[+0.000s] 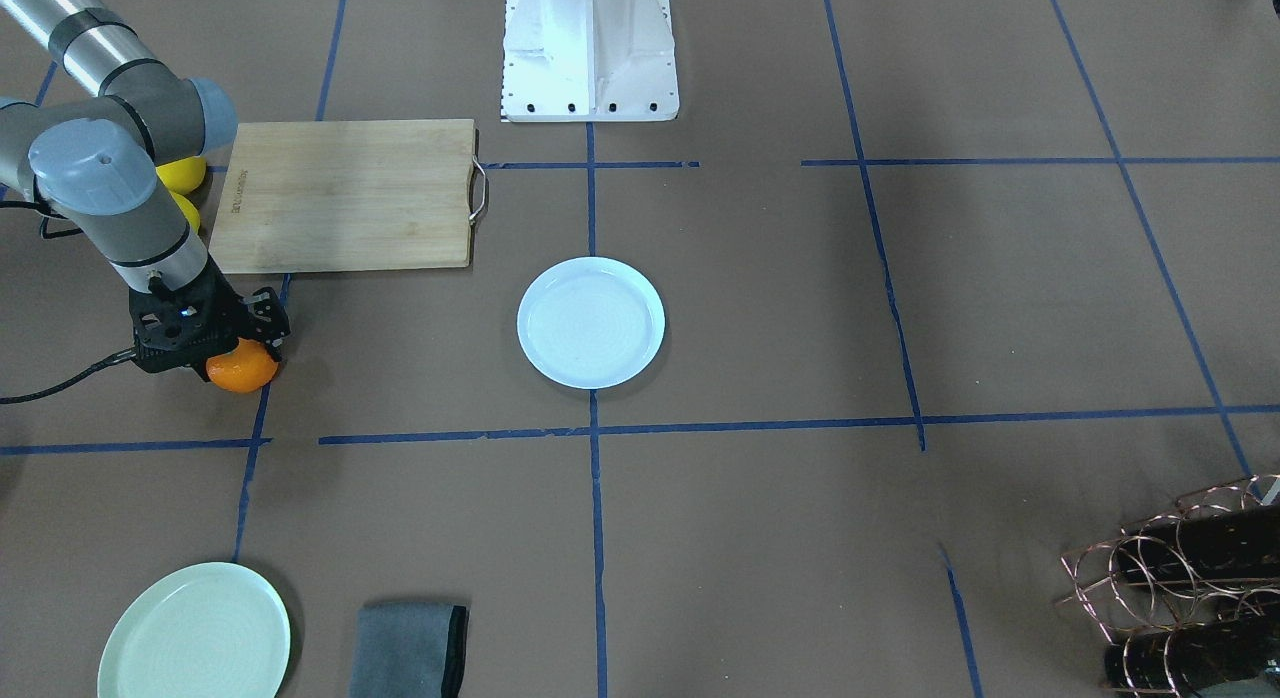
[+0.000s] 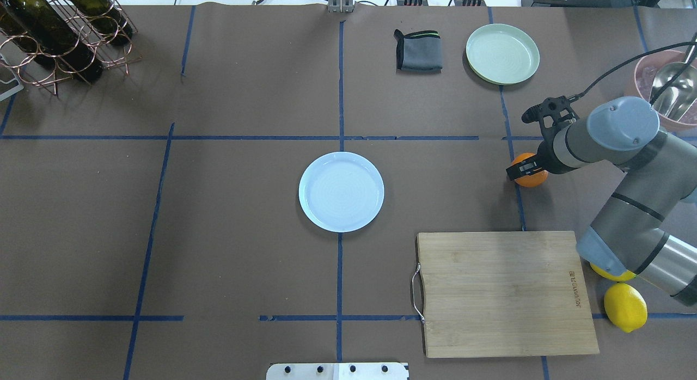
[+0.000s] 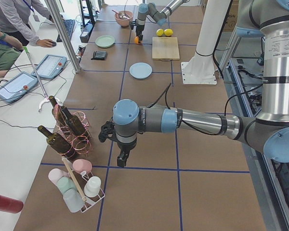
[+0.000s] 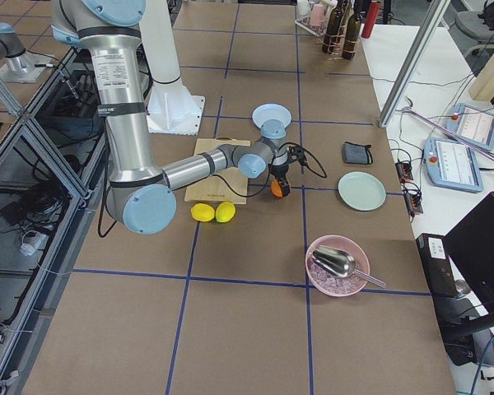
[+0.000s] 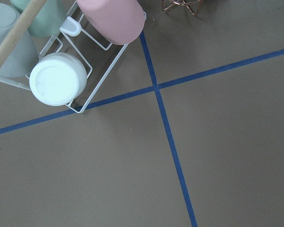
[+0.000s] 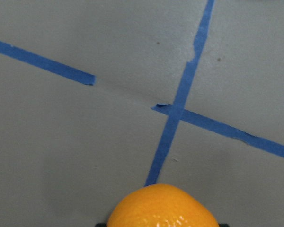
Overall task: Pick orange to plate
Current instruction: 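Close the right gripper around the orange, then carry the orange with the right gripper over the white plate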
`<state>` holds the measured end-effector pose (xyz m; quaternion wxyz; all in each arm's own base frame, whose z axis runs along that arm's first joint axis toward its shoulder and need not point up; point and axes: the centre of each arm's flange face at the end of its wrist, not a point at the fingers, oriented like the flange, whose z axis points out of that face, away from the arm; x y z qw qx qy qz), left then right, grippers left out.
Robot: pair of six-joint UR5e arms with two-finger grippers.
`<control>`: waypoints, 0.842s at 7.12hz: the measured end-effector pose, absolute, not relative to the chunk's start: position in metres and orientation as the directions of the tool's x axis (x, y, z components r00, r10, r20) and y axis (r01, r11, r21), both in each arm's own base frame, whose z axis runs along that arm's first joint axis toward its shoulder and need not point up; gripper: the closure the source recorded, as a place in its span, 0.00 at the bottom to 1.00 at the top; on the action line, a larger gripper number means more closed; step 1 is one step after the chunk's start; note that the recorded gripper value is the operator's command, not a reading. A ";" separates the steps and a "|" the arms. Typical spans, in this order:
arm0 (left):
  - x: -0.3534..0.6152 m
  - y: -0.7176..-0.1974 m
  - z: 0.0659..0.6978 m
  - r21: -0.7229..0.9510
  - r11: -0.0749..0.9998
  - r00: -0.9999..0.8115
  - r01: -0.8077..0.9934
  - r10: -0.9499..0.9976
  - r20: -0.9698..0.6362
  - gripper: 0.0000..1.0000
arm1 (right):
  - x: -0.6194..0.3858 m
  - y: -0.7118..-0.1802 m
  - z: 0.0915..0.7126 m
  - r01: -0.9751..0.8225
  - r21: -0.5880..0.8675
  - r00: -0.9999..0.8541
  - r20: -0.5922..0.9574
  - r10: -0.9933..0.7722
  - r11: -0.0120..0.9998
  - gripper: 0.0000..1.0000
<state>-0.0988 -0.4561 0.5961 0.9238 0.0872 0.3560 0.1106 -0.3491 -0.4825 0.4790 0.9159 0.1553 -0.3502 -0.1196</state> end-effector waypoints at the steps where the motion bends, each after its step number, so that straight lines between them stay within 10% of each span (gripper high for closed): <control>1: -0.099 -0.456 0.596 0.241 0.960 0.722 -0.142 0.267 -0.638 0.00 | -0.353 -0.483 0.455 0.093 0.377 0.710 0.624 -0.326 0.922 1.00; 6: -0.099 -0.454 0.590 0.249 0.958 0.723 -0.140 0.270 -0.636 0.00 | -0.538 -0.462 0.216 -0.117 0.212 0.744 0.665 -0.056 0.970 1.00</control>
